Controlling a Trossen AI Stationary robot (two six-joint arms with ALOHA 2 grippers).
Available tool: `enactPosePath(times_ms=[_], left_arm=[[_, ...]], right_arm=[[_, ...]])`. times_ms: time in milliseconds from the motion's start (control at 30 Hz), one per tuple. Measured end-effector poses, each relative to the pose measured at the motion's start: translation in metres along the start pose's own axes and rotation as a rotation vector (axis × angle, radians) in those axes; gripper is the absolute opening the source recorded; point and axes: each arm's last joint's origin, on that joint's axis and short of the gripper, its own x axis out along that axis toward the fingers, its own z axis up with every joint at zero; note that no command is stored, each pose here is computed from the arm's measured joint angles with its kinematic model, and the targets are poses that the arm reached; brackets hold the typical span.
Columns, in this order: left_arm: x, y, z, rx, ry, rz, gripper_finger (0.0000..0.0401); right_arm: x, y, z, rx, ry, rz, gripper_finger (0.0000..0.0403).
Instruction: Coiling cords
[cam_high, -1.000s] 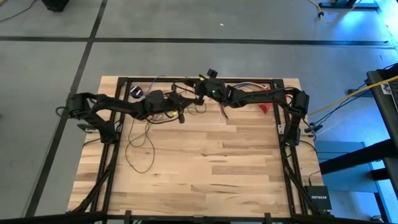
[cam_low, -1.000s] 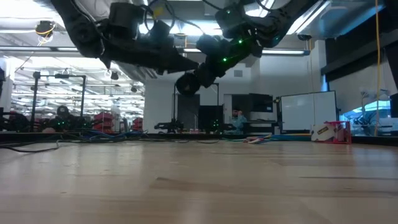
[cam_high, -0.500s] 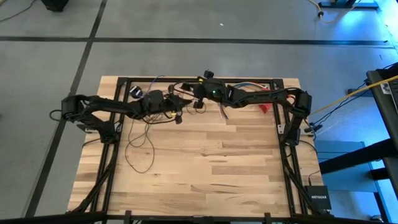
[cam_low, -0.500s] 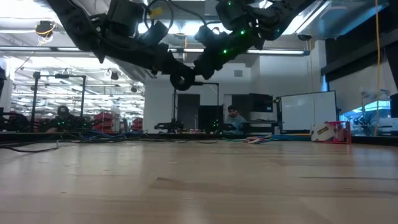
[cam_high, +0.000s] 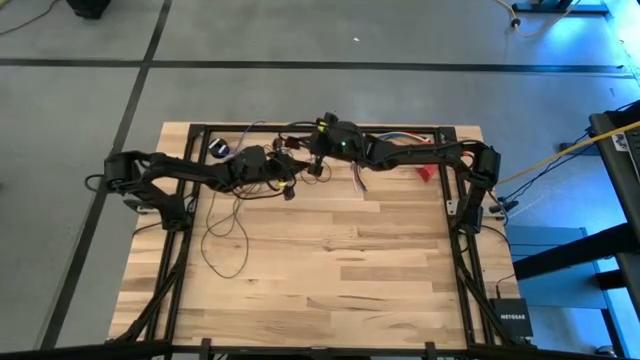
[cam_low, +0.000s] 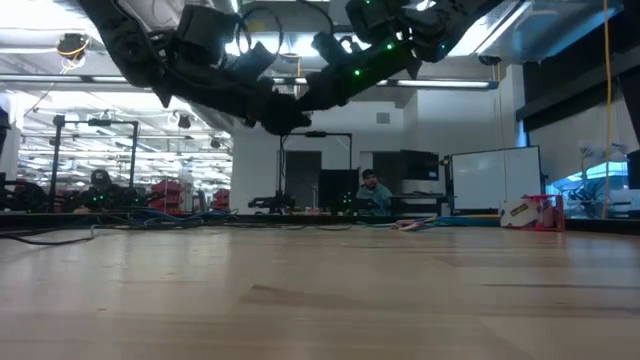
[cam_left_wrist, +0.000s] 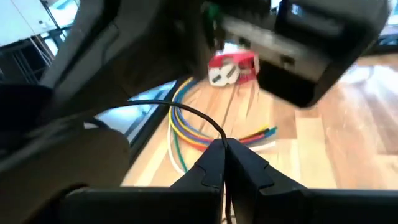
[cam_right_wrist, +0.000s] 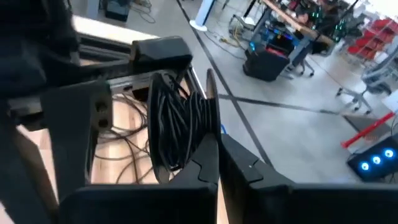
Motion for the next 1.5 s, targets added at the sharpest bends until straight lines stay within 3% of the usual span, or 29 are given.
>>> enactPosePath(times_ms=[233, 533, 700, 900, 1133, 1500], left_arm=[[0.006, 0.004, -0.018, 0.022, 0.116, 0.044, 0.0002], [0.003, 0.016, -0.024, 0.12, 0.218, 0.194, 0.0008], [-0.007, 0.021, -0.017, 0.204, 0.275, 0.262, 0.0003], [-0.023, 0.024, -0.004, 0.247, 0.294, 0.261, 0.0002], [-0.041, 0.025, 0.006, 0.236, 0.297, 0.196, 0.0001], [-0.069, 0.03, 0.035, 0.094, 0.122, 0.189, 0.0001]], right_arm=[[-0.013, -0.002, 0.014, 0.016, -0.004, -0.005, 0.0003], [-0.046, 0.005, 0.042, 0.003, -0.01, 0.058, 0.0003], [-0.062, 0.01, 0.043, -0.04, 0.086, 0.063, 0.0003], [-0.07, 0.011, 0.039, -0.118, 0.207, -0.014, 0.0003], [-0.071, 0.013, 0.032, -0.157, 0.28, 0.01, 0.0003], [-0.046, 0.026, 0.012, -0.17, 0.321, 0.031, 0.0003]])
